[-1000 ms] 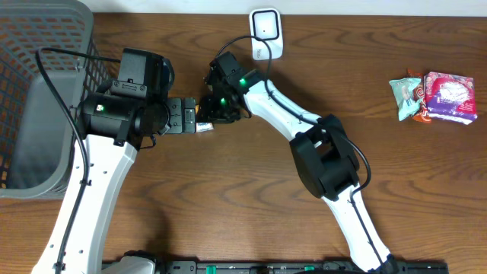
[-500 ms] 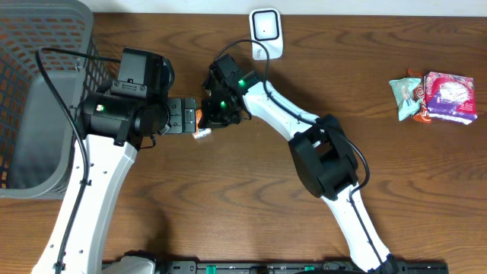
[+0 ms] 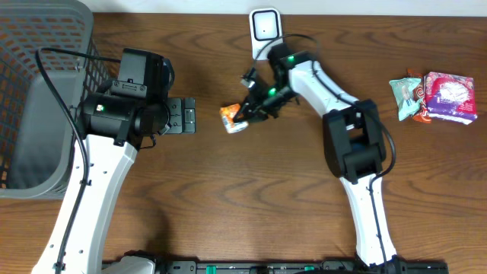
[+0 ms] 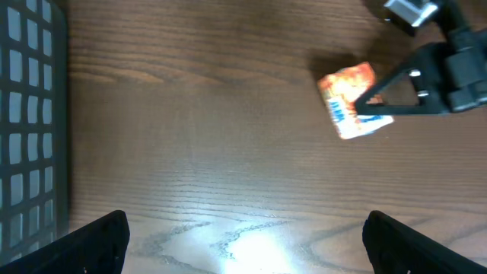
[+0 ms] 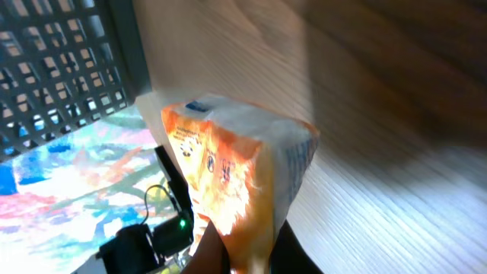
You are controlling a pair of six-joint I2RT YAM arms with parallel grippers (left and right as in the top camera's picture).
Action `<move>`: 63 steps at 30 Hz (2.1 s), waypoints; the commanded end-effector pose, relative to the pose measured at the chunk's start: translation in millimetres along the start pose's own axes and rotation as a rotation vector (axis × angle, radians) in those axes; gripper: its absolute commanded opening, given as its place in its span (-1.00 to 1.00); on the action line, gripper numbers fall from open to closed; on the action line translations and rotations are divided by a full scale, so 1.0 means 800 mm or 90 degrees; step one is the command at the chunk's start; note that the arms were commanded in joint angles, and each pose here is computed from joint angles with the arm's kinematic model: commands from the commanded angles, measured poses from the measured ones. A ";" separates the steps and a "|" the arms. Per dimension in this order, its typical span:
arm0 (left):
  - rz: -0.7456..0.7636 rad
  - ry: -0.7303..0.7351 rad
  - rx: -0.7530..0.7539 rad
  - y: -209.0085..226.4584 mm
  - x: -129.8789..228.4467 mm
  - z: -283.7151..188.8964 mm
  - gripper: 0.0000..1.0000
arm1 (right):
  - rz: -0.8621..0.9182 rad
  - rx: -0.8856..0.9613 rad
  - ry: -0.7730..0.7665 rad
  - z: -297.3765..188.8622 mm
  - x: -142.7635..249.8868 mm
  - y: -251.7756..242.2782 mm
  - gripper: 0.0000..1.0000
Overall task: Scan the item barcode
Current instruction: 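Lift the orange box and turn it in the right gripper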
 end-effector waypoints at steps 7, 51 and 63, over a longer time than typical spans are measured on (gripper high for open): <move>-0.001 -0.001 -0.005 0.001 0.001 -0.001 0.96 | -0.114 -0.022 0.019 -0.028 0.022 -0.019 -0.98; -0.001 -0.001 -0.005 0.001 0.001 -0.001 0.96 | -0.232 0.064 0.212 -0.032 0.075 -0.027 -0.97; -0.001 -0.001 -0.005 0.001 0.001 -0.001 0.96 | -0.260 0.065 0.228 -0.011 0.074 -0.016 -0.97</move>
Point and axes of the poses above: each gripper's point midway between its finger pads, its own z axis out along the fingers, its own y axis along the line the jaws close on, x = y × z, the point moved 8 cm from there along -z, back along the fingers, and after that the axes turned 11 degrees about -z, right-handed, at the moved point
